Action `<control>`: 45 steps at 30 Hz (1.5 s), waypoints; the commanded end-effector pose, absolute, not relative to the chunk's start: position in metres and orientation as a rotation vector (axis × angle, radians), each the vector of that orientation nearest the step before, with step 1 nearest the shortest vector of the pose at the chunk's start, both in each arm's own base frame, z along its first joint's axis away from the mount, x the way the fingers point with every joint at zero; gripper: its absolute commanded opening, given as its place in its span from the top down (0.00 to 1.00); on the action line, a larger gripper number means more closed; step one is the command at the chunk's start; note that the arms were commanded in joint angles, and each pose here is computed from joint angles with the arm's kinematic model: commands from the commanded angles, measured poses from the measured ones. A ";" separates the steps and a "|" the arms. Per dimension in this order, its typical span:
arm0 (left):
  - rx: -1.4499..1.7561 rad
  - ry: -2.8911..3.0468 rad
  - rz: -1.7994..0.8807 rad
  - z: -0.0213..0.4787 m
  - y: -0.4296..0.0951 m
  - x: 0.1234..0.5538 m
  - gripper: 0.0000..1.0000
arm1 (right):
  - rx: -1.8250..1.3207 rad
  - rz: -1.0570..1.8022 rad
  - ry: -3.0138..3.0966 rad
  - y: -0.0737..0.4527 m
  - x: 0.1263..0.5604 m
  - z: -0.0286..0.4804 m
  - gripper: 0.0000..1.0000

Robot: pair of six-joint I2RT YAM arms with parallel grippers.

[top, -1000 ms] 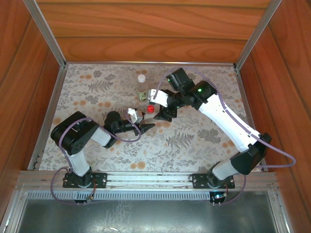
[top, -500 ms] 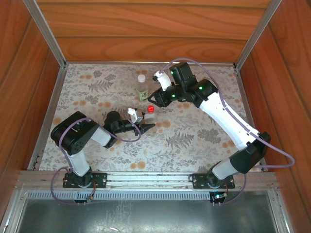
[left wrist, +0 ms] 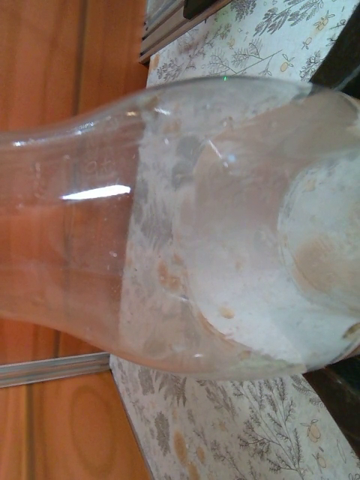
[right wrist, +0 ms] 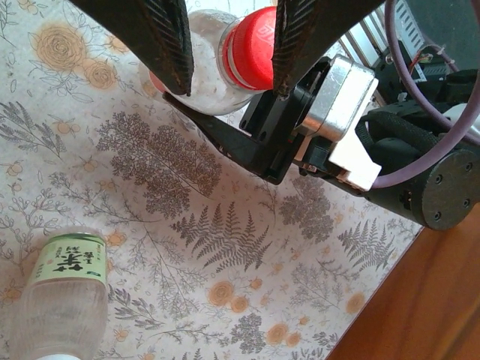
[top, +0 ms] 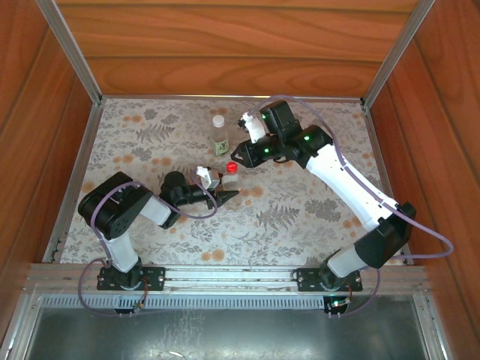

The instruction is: Screw on the bottle caps

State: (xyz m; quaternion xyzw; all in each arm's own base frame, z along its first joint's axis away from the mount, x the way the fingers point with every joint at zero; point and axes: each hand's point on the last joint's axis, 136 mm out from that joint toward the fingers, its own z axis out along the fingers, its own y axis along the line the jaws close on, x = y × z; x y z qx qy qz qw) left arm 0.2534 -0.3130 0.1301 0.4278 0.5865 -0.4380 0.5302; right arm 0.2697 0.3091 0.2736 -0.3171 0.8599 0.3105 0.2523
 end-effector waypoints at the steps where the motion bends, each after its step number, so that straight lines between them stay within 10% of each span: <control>1: 1.013 1.731 -1.082 0.057 -0.296 0.242 0.43 | -0.888 0.877 2.355 0.309 0.263 0.270 0.65; 45: 1.011 1.729 -1.087 0.058 -0.297 0.243 0.44 | -0.960 0.948 2.431 0.313 0.248 0.250 0.77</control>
